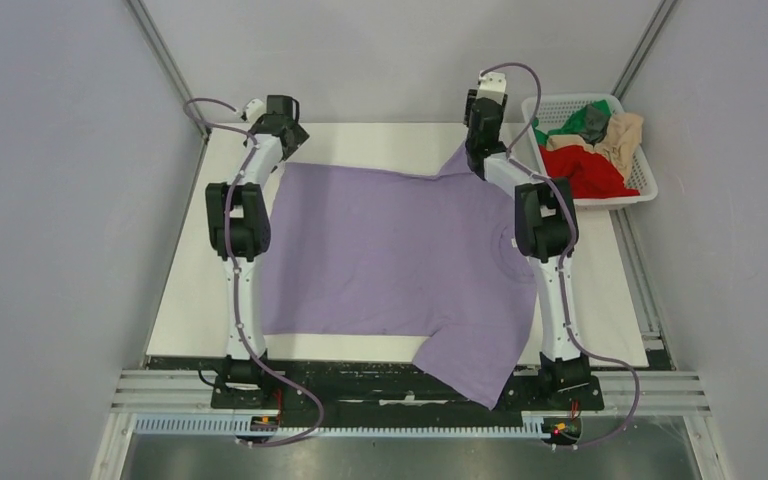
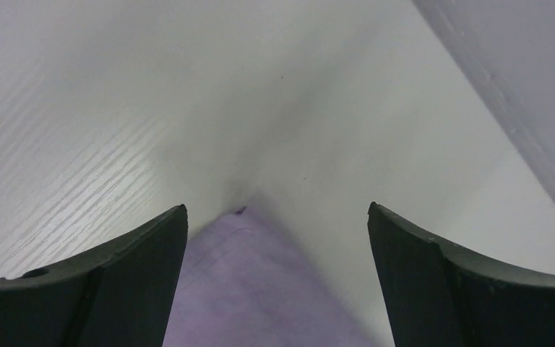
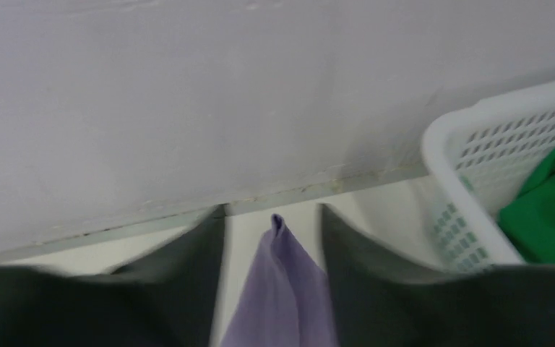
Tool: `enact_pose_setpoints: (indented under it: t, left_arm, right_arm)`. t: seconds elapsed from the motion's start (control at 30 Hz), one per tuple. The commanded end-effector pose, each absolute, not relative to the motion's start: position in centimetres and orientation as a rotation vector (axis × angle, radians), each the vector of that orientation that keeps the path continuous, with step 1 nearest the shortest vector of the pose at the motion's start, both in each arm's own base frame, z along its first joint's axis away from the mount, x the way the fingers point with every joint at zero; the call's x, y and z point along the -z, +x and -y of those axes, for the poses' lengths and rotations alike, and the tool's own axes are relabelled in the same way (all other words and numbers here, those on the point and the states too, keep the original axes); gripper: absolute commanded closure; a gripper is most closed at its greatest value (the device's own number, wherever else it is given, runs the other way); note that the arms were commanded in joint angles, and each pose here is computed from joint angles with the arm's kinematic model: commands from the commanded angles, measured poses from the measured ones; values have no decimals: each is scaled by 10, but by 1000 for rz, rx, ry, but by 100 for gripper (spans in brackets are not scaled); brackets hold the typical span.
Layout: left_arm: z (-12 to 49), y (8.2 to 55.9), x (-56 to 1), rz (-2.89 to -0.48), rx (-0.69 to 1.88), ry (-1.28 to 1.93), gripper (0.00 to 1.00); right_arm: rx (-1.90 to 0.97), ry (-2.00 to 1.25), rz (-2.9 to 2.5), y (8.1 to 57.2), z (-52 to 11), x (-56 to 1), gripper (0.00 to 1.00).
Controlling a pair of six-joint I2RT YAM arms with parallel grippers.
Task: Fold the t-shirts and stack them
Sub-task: Flatten out the tshirt
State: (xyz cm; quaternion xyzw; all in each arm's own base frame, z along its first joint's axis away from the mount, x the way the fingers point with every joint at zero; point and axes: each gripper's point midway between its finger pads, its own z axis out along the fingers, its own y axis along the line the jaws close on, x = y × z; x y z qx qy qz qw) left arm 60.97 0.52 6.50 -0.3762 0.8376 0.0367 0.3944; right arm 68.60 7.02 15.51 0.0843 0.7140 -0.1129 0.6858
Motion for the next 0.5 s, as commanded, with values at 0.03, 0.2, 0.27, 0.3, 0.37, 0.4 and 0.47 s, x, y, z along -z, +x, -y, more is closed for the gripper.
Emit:
enact_pose_setpoints:
  t: [0.03, 0.2, 0.27, 0.3, 0.37, 0.4, 0.47]
  left_arm:
    - [-15, 631, -125, -2015, 50, -1037, 0]
    - [10, 616, -168, -2033, 182, -966, 0]
    - [26, 597, -168, -2084, 201, -922, 0]
    - [34, 586, -168, -2111, 206, -899, 0]
    - [55, 560, -156, -2189, 220, -843, 0]
    - [66, 549, -150, -2220, 232, -812, 0]
    - [85, 524, -135, -2274, 272, -751, 0]
  right_arm:
    - [126, 237, -1667, 699, -61, -173, 15]
    - [-108, 145, -1757, 653, -81, -193, 2]
    - [-174, 114, -1823, 624, -89, -184, 2]
    - [-219, 89, -1845, 611, -96, -183, 2]
    - [-289, 70, -1910, 584, -104, -167, 2]
    - [-322, 63, -1941, 571, -108, -159, 2]
    - [-367, 68, -2001, 550, -113, -140, 2]
